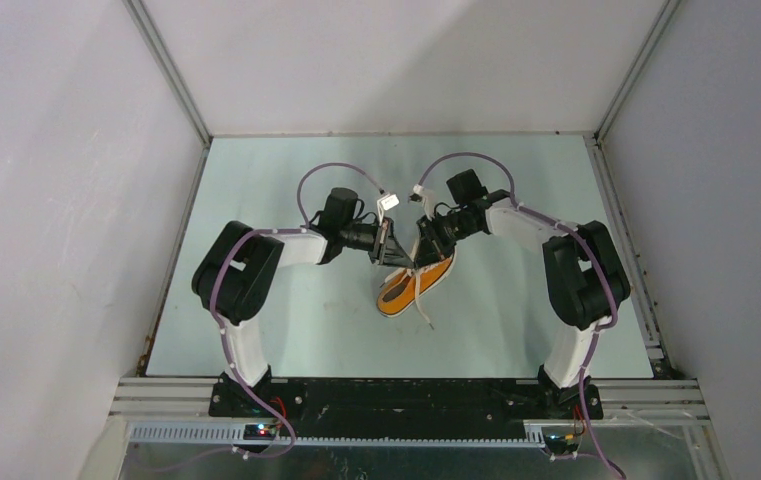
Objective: Tie the shoes
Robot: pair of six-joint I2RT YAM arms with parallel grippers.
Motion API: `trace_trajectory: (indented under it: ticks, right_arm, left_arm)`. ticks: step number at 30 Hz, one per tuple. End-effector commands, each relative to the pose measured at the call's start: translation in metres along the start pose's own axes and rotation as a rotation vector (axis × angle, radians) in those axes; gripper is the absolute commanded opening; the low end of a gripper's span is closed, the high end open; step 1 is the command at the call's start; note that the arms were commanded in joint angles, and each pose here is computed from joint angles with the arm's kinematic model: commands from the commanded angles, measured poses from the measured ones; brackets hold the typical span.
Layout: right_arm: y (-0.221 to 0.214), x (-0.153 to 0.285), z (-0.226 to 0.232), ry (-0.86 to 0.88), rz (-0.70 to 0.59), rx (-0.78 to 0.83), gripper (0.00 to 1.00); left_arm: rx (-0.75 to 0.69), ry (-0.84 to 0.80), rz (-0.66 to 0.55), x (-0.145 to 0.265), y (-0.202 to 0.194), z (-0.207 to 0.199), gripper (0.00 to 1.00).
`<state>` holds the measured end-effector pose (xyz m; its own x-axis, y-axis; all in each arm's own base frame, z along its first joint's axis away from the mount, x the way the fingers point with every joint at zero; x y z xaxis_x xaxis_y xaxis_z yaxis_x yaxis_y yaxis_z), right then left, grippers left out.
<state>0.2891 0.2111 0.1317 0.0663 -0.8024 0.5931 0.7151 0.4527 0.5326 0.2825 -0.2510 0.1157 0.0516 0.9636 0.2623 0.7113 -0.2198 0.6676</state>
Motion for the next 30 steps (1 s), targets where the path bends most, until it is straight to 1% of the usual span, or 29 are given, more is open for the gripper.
trace_trajectory:
  ticks: [1,3,5,8,13,14,16,17,19,23,25,26,30]
  right_arm:
    - [0.009,0.01,0.011,0.039,-0.051,0.038,0.05]
    - [0.01,0.013,0.012,0.072,-0.063,0.019,0.15]
    - [0.009,0.015,0.012,0.112,-0.076,-0.004,0.18]
    - [0.008,0.017,0.012,0.158,-0.091,-0.018,0.16]
    - [0.007,0.016,0.01,0.169,-0.096,-0.024,0.05]
    - [0.007,0.016,0.009,0.169,-0.096,-0.027,0.05]
    - [0.007,0.015,0.009,0.171,-0.096,-0.018,0.07]
    - [0.007,0.016,0.008,0.168,-0.095,-0.018,0.11]
    - [0.006,0.017,0.007,0.151,-0.096,-0.014,0.14]
    - [0.008,0.02,0.001,0.103,-0.103,-0.016,0.15]
    - [0.006,0.02,-0.004,0.051,-0.091,-0.007,0.15]
    - [0.006,0.019,-0.007,0.016,-0.084,0.004,0.15]
    - [0.004,0.018,-0.011,-0.011,-0.072,0.031,0.17]
  left_arm:
    - [-0.053,0.009,-0.018,-0.002,0.006,-0.003,0.0]
    - [-0.065,0.017,-0.017,-0.001,0.006,-0.002,0.0]
    - [-0.067,0.023,-0.017,-0.001,0.005,-0.002,0.0]
    - [-0.081,0.04,-0.017,0.001,0.006,-0.003,0.0]
    - [-0.085,0.065,-0.02,0.002,0.006,-0.003,0.0]
    - [-0.087,0.071,-0.022,0.002,0.006,-0.003,0.0]
    - [-0.085,0.074,-0.021,0.003,0.006,-0.003,0.0]
    - [-0.084,0.074,-0.02,0.003,0.006,-0.003,0.0]
    - [-0.088,0.072,-0.017,0.003,0.006,-0.003,0.0]
    - [-0.094,0.071,-0.011,0.006,0.007,-0.004,0.0]
    - [-0.099,0.051,0.0,0.007,0.007,-0.006,0.0]
    - [-0.102,0.033,0.008,0.009,0.007,-0.007,0.0]
    - [-0.111,-0.049,0.028,0.01,0.008,-0.012,0.0]
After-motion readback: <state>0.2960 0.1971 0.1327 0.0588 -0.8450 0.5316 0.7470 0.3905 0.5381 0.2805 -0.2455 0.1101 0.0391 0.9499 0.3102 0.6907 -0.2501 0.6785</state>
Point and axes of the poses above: each gripper's point midway between its finger pads, its own x axis back along the fingers, its own z axis along the line the jaws close on, y = z × x, the point moved 8 cm from there along x, back along the fingers, and after that the axes turned 2 degrees about -x, right-handed, at the moved point
